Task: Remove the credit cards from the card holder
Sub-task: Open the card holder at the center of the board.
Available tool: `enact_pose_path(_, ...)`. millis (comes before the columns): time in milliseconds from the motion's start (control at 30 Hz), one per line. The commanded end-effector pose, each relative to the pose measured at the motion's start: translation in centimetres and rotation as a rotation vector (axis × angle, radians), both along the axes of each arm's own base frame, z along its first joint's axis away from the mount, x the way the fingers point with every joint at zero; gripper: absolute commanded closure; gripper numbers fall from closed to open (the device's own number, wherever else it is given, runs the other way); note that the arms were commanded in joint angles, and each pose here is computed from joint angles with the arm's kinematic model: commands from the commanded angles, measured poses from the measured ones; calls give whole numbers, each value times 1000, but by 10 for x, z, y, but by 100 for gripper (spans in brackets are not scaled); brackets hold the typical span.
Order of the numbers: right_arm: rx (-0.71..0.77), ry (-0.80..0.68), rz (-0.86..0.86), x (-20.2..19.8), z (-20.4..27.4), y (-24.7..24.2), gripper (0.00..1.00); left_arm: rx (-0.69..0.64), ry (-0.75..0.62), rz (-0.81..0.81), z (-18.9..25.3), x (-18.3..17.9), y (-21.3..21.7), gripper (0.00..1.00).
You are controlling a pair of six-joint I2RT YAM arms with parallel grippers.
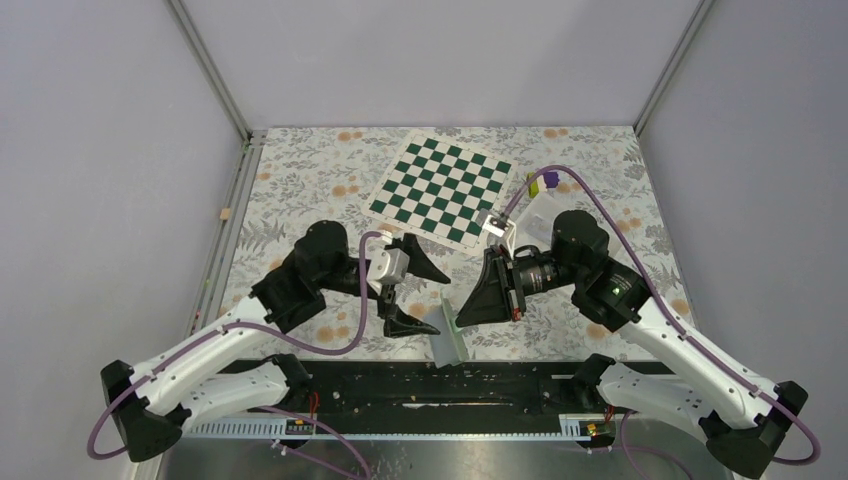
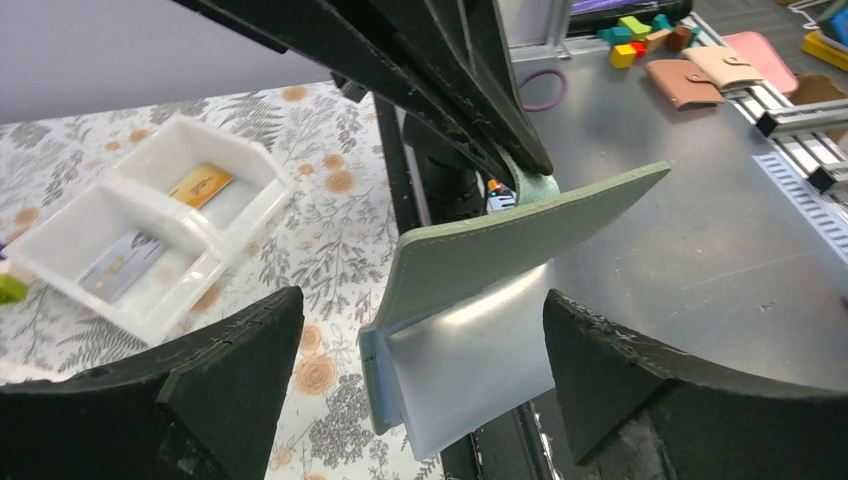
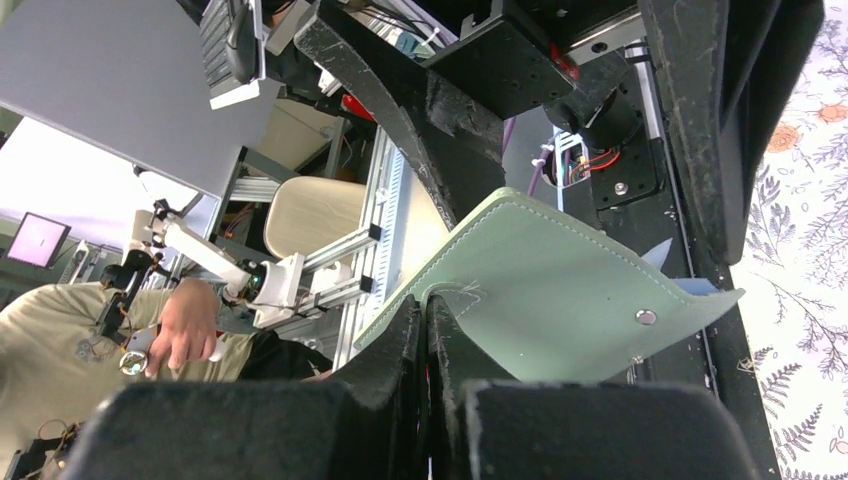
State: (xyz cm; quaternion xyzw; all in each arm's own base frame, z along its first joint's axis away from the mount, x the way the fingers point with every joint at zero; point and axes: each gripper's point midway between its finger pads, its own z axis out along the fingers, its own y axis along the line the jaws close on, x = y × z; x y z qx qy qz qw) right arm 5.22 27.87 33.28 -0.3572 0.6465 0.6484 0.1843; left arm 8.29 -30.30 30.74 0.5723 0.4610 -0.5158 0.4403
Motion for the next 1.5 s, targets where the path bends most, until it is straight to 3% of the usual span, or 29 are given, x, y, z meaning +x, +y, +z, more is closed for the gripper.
enact_pose_path(0, 103, -86, 71, -14, 31, -8, 100, -127, -92, -151, 31, -19, -4, 11)
enact_pose_path(167, 95, -89, 78, -16, 26, -9, 100, -157, -54, -241, 40, -30, -5, 13)
enact_pose_path(267, 90, -86, 71, -14, 24, -9, 100, -126, -21, -272, 35, -36, -3, 24)
enact_pose_path(500, 74, -109, 1, -6, 21, -8, 100, -94, 23, -126, 25, -23, 0, 90)
enact_pose_path(567, 57, -117, -41, 0, 18, -7, 100, -92, 68, -51, 29, -16, 2, 100)
enact_pose_path(733, -1, -174, -234, 26, 12, -12, 98, -113, 166, 120, 37, 3, 5, 100)
enact_pose_path(833, -65, -241, -395, 48, 4, -24, 65, -112, 272, 279, 37, 23, 7, 100)
enact_pose_path(867, -77, -273, -441, 54, 2, -30, 59, -96, 313, 348, 33, 33, 9, 100)
enact_pose_path(1100, -34, -578, -646, 75, 6, -66, 44, -27, 587, 576, 23, 60, 16, 100)
enact_pose_path(1133, -14, -629, -652, 78, 3, -67, 35, -21, 616, 584, 23, 60, 15, 100)
enact_pose_path(1200, 79, -750, -649, 80, 2, -64, 3, -12, 675, 614, 24, 63, 16, 100)
enact_pose_path(1300, 211, -923, -576, 67, 4, -58, 0, -15, 739, 631, 26, 63, 16, 100)
enact_pose_path(1467, 249, -1100, -496, 65, -22, -50, 1, -34, 808, 569, 36, 52, 13, 100)
